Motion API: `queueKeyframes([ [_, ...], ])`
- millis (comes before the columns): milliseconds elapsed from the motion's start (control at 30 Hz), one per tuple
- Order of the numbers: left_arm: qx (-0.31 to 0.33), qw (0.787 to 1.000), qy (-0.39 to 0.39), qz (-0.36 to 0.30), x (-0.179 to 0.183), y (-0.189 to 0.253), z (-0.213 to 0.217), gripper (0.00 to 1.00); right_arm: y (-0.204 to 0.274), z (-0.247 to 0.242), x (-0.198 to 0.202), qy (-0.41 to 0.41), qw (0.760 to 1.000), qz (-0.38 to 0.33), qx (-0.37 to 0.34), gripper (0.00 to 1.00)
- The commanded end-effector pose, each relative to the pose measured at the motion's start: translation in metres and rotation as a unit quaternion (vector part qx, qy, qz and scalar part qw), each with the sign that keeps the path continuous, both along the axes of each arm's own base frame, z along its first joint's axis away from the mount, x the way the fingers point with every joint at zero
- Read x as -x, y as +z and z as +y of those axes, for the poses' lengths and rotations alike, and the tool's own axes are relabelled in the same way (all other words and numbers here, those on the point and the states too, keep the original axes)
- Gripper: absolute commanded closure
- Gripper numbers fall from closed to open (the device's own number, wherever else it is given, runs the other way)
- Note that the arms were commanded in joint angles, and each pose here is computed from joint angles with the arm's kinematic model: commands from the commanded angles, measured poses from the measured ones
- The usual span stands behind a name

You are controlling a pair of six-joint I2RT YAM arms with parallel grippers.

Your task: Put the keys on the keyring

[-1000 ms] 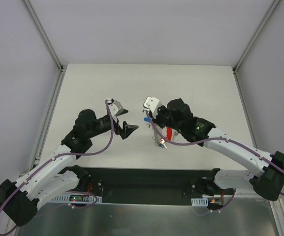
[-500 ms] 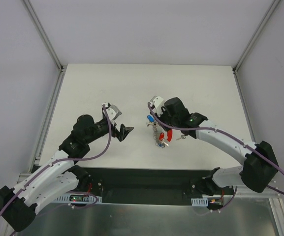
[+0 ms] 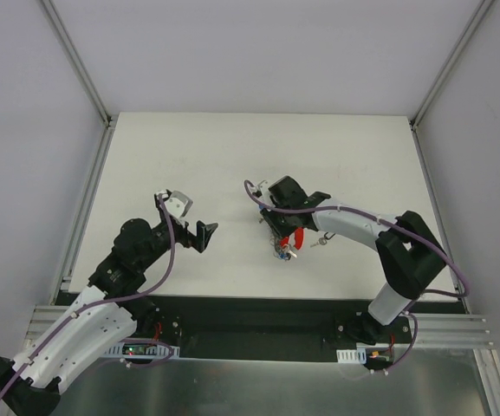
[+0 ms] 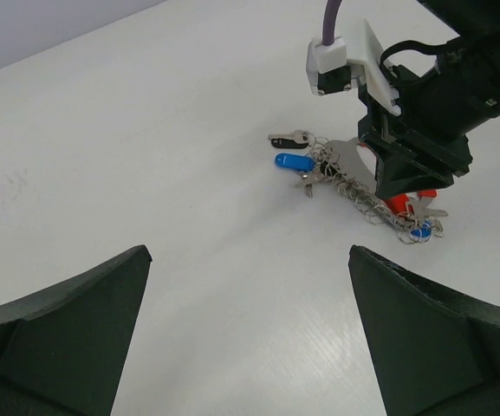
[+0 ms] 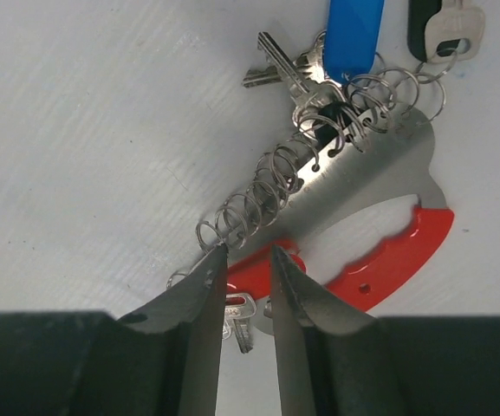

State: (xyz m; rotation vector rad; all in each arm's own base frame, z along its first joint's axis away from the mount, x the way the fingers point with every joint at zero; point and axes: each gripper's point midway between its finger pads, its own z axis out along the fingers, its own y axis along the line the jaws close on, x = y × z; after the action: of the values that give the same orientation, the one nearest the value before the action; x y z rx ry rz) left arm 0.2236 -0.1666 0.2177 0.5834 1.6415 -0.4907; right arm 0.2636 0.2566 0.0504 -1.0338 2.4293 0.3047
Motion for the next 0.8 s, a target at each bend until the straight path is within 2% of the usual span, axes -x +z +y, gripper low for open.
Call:
queueKeyframes([
  [0, -0.002, 0.999, 0.040, 0.007, -0.005, -0.004, 0.014, 0.01, -0.003, 0.019, 0.016, 0.001, 0.999, 0.035, -0.002, 0.70],
  [167, -0.016, 0.999, 0.034, -0.004, -0.009, 0.006, 0.012, 0.01, -0.006, 0.039, 0.048, 0.037, 0.997, 0.071, -0.001, 0.70],
  [300, -0.031, 0.999, 0.039, -0.014, -0.011, 0.017, 0.016, 0.01, 0.014, 0.057, 0.072, 0.076, 0.993, 0.092, -0.023, 0.70],
  [367, -0.041, 0.997, 0.059, -0.021, -0.017, 0.019, 0.022, 0.01, 0.033, 0.055, 0.068, 0.086, 0.993, 0.074, -0.023, 0.70],
  [433, -0.047, 0.996, 0.071, -0.023, -0.020, 0.020, 0.025, 0.01, 0.045, 0.043, 0.061, 0.083, 0.995, 0.055, -0.003, 0.66],
  [467, -0.055, 0.995, 0.078, -0.023, -0.022, 0.016, 0.028, 0.01, 0.050, 0.036, 0.051, 0.071, 0.997, 0.035, 0.010, 0.61],
  [600, -0.065, 0.994, 0.089, -0.022, -0.025, 0.014, 0.032, 0.01, 0.043, 0.004, 0.028, 0.008, 0.998, 0.051, 0.019, 0.57],
  [767, -0.073, 0.990, 0.106, -0.050, -0.025, 0.028, 0.042, 0.01, 0.026, -0.004, 0.022, -0.039, 0.995, 0.090, 0.018, 0.51],
])
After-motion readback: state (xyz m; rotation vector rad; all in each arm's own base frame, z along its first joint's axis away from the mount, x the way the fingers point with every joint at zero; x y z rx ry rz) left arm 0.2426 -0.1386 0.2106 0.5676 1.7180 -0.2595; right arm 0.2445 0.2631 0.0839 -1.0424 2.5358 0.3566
